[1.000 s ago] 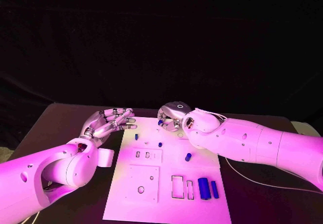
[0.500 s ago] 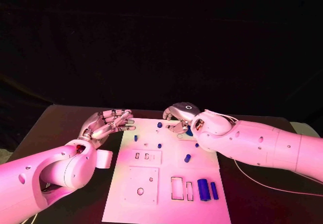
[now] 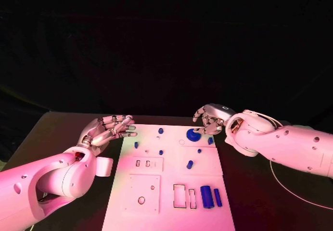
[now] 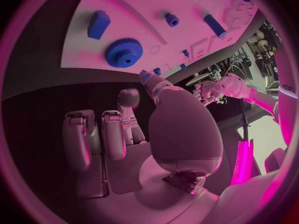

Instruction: Assemble the parts on the task board

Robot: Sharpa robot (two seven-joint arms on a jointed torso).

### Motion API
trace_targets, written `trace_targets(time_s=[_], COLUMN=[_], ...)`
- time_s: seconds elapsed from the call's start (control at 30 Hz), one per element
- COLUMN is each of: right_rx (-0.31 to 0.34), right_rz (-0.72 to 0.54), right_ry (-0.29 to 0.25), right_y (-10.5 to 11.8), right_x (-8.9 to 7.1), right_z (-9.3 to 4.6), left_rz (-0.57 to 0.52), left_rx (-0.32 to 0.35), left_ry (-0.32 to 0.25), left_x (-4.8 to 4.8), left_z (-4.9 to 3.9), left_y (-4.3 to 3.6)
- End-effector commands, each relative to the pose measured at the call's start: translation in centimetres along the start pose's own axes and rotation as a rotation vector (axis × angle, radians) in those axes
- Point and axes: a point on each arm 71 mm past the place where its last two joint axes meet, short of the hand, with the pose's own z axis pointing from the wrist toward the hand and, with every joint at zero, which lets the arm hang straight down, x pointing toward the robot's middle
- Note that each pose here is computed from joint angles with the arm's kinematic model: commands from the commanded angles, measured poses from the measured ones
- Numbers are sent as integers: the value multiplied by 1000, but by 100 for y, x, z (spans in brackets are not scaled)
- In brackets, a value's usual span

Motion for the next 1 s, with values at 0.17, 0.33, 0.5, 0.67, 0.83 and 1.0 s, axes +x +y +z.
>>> trace_targets(time_s=[0.17,0.33,0.5,0.67,0.83,1.0], right_rx=[69,73,72,79,81,83], right_rz=[88,80,76,67,62,57], right_ry=[147,149,148,150,157,162], right_y=[-124,-119,-91,-97,-99,-99], right_x=[81,114,152,169,183,199], right_z=[-50,-16,18,39,51,61], left_rz=[-14,-14,-14,-14,-13,-14], left_rx=[4,3,3,3,3,2], left_ry=[20,20,20,19,19,19], left_x=[26,25,23,20,20,23], left_z=[8,13,17,18,22,29], left_y=[-8,-4,-2,-1,2,6])
